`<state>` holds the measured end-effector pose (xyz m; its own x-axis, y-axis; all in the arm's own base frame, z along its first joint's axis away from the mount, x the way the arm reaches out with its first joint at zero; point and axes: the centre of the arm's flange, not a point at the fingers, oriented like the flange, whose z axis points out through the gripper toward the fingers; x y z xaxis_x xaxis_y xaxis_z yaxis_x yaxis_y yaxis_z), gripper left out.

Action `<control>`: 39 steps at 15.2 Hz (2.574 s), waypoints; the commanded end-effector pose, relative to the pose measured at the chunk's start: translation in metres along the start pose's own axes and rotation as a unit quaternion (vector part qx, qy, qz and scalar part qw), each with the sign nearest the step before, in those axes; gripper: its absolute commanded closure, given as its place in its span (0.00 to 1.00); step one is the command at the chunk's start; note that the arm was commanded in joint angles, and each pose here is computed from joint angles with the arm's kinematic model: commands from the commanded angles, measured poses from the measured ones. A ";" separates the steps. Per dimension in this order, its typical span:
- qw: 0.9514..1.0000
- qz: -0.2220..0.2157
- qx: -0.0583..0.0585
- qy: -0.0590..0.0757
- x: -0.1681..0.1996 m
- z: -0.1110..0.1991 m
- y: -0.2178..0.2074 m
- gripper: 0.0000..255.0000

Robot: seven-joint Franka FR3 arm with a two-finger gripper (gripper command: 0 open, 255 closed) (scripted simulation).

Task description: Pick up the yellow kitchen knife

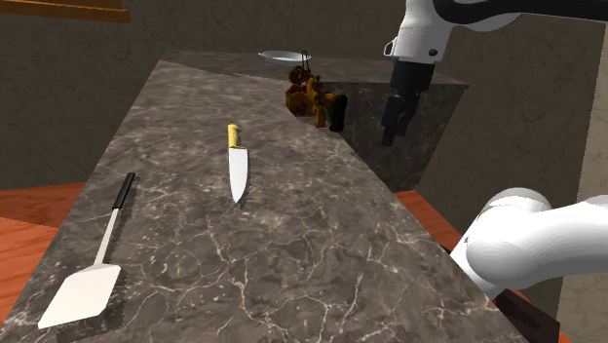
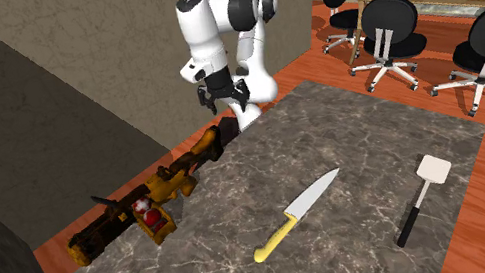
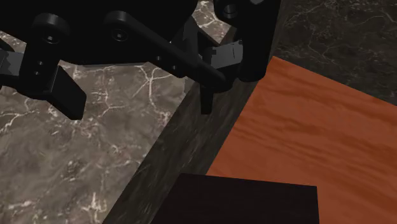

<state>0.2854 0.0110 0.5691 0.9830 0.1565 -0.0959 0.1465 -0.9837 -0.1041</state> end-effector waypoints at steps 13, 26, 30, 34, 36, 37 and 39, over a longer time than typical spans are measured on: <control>0.995 0.097 -0.021 -0.013 0.133 0.005 -0.099 0.00; 0.978 0.201 -0.043 -0.027 0.294 0.019 -0.174 0.00; 0.971 0.233 -0.049 -0.031 0.347 0.025 -0.191 0.00; 0.970 0.238 -0.050 -0.032 0.357 0.042 -0.191 0.00; 0.970 0.238 -0.050 -0.032 0.358 0.052 -0.190 0.00; 0.970 0.238 -0.050 -0.032 0.358 0.057 -0.189 0.00; 0.970 0.238 -0.050 -0.032 0.359 0.065 -0.189 0.00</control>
<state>0.6040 0.2588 0.4939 0.9337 -0.3144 -0.1714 -0.3079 -0.9493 0.0640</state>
